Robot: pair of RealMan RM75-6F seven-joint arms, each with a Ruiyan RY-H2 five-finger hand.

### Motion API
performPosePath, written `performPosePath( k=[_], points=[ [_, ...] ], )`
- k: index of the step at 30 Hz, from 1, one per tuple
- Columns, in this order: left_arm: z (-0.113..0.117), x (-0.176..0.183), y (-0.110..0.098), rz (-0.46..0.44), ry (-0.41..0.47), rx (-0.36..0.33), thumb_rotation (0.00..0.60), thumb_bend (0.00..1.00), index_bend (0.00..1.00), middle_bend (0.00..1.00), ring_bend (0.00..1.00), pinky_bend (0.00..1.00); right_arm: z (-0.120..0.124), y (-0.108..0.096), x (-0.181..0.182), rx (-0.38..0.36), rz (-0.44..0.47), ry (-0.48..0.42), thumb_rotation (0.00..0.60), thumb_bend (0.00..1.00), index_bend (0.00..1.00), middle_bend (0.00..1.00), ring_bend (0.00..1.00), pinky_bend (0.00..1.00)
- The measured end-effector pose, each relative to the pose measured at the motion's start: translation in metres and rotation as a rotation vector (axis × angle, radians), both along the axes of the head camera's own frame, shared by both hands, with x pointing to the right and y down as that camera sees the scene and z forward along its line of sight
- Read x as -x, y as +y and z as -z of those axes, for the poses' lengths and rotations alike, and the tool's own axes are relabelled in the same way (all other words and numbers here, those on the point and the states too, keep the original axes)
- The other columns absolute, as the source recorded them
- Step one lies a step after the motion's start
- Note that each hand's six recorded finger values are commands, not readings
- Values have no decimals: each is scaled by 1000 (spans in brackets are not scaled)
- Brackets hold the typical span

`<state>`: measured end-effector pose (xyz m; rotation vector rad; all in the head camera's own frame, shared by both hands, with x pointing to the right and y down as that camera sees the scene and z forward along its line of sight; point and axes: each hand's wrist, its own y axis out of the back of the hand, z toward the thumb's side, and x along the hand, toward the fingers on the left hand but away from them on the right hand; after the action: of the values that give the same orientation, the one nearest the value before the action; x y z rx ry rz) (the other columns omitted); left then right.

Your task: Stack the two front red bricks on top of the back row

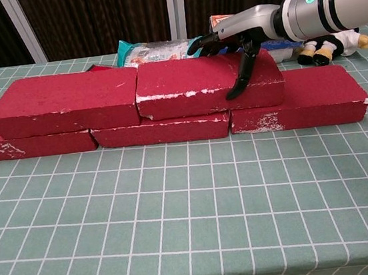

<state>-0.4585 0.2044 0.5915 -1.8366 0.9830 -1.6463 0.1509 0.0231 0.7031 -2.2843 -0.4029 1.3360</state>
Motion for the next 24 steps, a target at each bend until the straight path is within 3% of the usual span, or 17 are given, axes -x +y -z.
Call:
performPosePath(
  k=[24],
  points=[
    [-3, 1, 3, 0, 5, 18, 600, 9, 0, 0, 0, 0, 5, 8, 2, -19, -2, 13, 600, 157, 0, 138, 46, 187]
  ],
)
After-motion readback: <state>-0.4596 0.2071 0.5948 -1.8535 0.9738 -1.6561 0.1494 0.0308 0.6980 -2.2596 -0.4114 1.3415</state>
